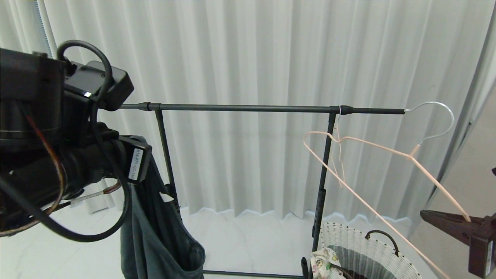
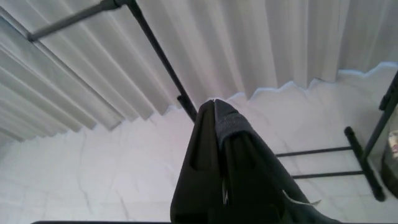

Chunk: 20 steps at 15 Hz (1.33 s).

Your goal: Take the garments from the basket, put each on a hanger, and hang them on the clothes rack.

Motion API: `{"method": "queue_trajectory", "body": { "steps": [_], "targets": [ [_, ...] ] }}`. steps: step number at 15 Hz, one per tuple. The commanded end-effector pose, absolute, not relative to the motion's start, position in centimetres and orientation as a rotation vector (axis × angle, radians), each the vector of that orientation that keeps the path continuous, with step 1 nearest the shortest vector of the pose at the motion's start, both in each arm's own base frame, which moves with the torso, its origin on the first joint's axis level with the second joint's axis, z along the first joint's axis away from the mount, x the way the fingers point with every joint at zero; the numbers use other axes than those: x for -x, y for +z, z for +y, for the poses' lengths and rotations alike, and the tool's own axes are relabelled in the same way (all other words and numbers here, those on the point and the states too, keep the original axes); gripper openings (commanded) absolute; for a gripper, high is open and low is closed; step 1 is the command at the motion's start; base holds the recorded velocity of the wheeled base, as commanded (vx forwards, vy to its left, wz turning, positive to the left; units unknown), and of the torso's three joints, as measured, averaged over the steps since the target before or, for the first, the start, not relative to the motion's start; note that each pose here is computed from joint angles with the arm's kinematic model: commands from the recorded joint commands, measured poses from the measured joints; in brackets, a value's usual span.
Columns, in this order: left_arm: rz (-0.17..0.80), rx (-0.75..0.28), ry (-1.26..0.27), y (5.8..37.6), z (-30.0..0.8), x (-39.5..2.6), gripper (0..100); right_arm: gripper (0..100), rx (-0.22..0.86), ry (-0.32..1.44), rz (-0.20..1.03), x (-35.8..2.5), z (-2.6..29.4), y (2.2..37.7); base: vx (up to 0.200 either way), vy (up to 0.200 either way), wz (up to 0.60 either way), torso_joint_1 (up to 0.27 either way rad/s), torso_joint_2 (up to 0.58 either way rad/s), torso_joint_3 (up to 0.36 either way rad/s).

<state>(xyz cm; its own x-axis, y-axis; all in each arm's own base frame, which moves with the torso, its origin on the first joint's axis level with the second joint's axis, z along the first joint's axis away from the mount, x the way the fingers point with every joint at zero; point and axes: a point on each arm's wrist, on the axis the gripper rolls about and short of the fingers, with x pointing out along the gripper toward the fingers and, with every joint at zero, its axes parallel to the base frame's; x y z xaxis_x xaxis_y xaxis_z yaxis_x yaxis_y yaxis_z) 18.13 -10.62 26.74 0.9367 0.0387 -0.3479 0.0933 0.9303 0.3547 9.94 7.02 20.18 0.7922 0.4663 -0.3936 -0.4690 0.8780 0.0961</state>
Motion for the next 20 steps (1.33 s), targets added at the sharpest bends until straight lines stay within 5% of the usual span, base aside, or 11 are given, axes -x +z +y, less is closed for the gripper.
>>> {"method": "queue_trajectory", "body": {
  "steps": [1, 8, 20],
  "targets": [
    [0.405, -0.322, -0.011, 25.8, -12.7, -21.2, 0, 0, 0.011, 0.617, 0.426, -8.8, 7.4, 19.8, 0.0, 0.0, 0.0, 0.0, 0.0, 0.0],
    [0.411, -0.152, -0.004, 25.7, -15.2, -23.6, 0, 0, 0.033, 0.993, 0.479, -7.3, 10.0, 19.6, 0.0, 0.0, 0.0, 0.0, 0.0, 0.0],
    [0.422, -0.145, -0.025, 25.2, -16.6, -24.2, 0, 0, -0.025, 1.019, 0.467, -9.9, 14.1, 19.7, 0.0, 0.0, 0.0, 0.0, 0.0, 0.0]
  ]
}}
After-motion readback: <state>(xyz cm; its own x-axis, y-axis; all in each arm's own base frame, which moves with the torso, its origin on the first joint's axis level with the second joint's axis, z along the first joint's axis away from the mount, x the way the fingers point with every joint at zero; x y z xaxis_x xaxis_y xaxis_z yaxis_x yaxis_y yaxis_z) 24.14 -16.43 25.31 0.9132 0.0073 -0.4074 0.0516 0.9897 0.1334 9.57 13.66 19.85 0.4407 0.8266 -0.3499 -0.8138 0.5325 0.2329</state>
